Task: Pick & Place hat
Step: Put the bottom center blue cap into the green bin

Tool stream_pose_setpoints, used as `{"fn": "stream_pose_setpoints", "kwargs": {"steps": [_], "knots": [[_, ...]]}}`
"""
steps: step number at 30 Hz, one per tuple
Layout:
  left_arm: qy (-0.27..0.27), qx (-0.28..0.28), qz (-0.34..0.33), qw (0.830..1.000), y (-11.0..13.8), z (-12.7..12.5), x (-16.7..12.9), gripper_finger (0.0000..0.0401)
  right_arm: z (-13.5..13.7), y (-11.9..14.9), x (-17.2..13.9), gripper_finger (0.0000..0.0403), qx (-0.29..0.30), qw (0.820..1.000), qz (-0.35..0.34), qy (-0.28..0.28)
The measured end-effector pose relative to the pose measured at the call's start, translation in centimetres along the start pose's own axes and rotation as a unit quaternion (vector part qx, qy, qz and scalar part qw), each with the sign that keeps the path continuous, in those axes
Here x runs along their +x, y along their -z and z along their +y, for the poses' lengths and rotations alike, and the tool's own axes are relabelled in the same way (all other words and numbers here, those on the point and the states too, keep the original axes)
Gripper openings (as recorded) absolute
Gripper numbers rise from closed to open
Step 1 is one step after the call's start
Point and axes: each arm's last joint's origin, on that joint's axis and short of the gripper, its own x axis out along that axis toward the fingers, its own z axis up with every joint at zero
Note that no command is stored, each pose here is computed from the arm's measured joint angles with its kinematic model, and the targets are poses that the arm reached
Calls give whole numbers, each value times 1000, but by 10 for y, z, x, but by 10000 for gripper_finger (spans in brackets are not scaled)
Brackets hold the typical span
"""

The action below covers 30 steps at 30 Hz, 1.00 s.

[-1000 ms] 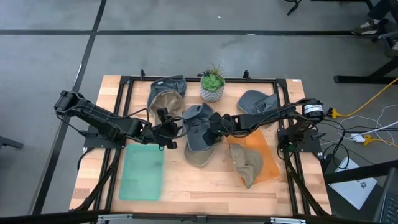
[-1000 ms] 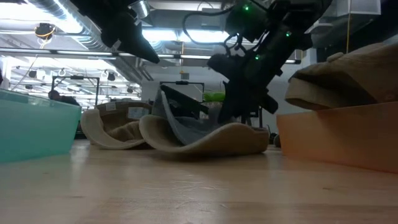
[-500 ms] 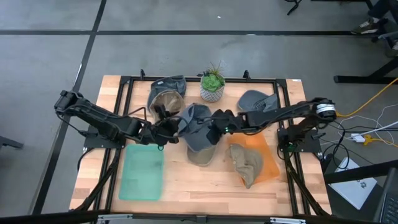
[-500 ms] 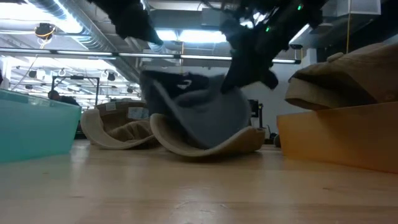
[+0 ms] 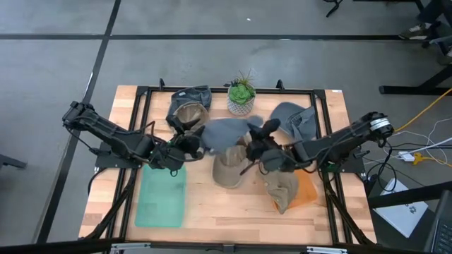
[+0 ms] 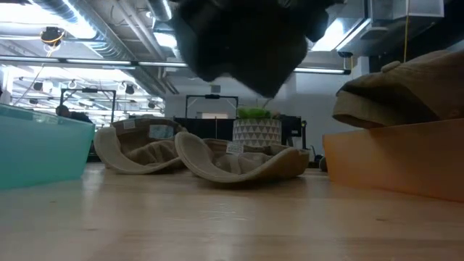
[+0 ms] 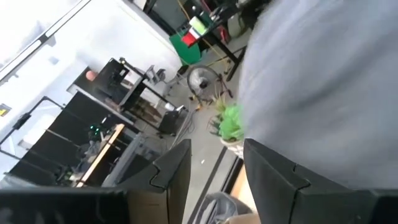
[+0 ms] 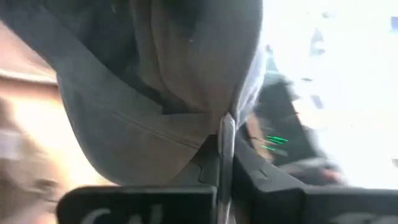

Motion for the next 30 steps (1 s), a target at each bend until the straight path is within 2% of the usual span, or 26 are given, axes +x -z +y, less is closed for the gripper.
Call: {"fn": "stream_pose_setpoints", "kwargs": {"steps": [3, 8, 11, 13, 16, 19, 23, 30], "knots": [[10, 8, -6, 1000, -3, 0, -3, 143, -4, -5, -9, 13, -20, 999, 7, 28], [22, 10, -21, 999, -11, 4, -11, 143, -7, -9, -15, 17, -24, 999, -13, 23], [80, 14, -46, 996, -15, 1, -18, 143, -7, -10, -15, 18, -20, 999, -13, 24], [135, 45, -64, 988, -16, 0, -25, 144, -7, -10, -15, 17, -21, 999, -13, 24], [141, 74, -66, 985, -18, 3, -34, 150, -7, -10, -15, 18, -20, 999, -14, 23], [135, 94, -63, 984, -18, 10, -42, 167, -7, -11, -15, 19, -15, 999, -22, 18], [182, 75, -48, 979, -15, 19, -43, 201, -8, -13, -16, 18, -2, 999, -44, 3], [249, 57, 12, 967, -2, 26, -22, 253, -9, -16, -18, 19, 15, 998, -64, -7]]}}
